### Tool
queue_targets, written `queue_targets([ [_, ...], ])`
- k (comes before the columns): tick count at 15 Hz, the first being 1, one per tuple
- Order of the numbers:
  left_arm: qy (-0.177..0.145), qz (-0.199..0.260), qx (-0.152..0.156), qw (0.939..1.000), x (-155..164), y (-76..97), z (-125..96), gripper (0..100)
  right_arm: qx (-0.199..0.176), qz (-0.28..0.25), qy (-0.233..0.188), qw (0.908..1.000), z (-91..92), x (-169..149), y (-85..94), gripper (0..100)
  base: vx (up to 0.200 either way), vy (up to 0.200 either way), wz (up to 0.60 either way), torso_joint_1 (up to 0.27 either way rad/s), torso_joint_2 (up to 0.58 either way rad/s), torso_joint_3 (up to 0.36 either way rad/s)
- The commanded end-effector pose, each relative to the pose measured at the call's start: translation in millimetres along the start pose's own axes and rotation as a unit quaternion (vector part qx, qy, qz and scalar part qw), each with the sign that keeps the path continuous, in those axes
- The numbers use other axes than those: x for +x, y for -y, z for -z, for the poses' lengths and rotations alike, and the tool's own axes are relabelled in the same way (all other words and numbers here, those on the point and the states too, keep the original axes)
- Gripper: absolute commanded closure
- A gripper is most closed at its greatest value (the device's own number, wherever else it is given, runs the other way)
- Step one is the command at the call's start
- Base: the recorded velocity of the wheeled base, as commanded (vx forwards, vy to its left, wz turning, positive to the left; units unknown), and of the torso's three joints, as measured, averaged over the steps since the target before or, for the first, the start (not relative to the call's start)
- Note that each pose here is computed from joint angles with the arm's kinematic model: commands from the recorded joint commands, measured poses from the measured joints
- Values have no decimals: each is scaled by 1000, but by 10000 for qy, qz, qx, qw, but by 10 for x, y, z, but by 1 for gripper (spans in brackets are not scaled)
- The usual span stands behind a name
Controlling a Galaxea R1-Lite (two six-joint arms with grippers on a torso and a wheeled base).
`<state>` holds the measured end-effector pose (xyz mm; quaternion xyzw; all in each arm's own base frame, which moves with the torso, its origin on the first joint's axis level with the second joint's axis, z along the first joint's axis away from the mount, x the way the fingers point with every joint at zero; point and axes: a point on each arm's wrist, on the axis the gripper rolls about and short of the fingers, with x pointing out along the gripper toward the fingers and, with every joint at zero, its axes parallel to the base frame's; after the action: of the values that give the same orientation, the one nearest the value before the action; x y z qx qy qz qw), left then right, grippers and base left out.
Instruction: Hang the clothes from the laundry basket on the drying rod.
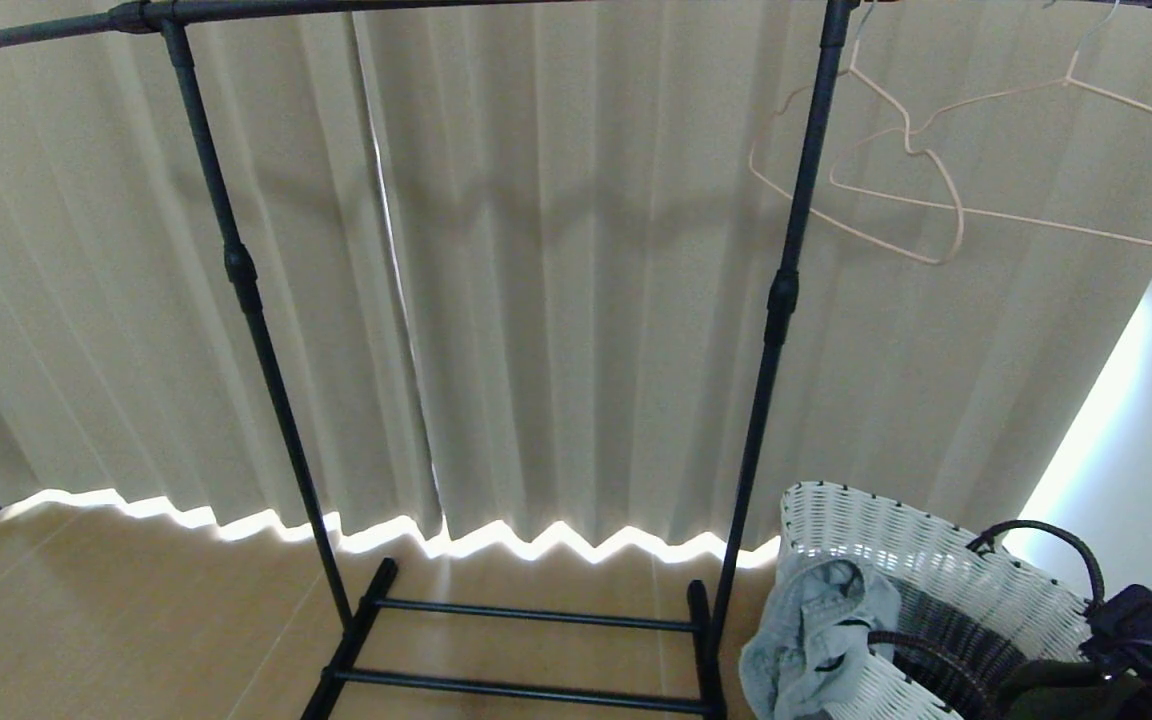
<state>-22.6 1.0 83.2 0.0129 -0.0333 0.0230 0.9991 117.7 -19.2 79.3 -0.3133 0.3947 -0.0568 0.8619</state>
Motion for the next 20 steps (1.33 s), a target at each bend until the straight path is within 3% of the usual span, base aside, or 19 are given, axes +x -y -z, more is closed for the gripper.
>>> queue_targets([
  [1,1,-5,2,10000,0,0,0,0,262,660,720,9949,28,-277,101,100,0,0,0,0,0,0],
  [5,-6,19,10,10000,1,1,0,0,333,873,967,9909,15,-353,144,100,0,0,0,0,0,0],
  [10,-6,19,10,10000,1,1,0,0,360,898,1003,9902,8,-362,152,100,0,0,-600,3,4,4],
  [18,2,26,10,10000,0,1,0,0,392,850,1061,9899,-8,-361,160,100,0,0,0,0,0,0],
  [20,2,18,10,10000,0,1,0,0,630,611,1349,9870,-45,-374,174,100,0,0,0,0,0,0],
])
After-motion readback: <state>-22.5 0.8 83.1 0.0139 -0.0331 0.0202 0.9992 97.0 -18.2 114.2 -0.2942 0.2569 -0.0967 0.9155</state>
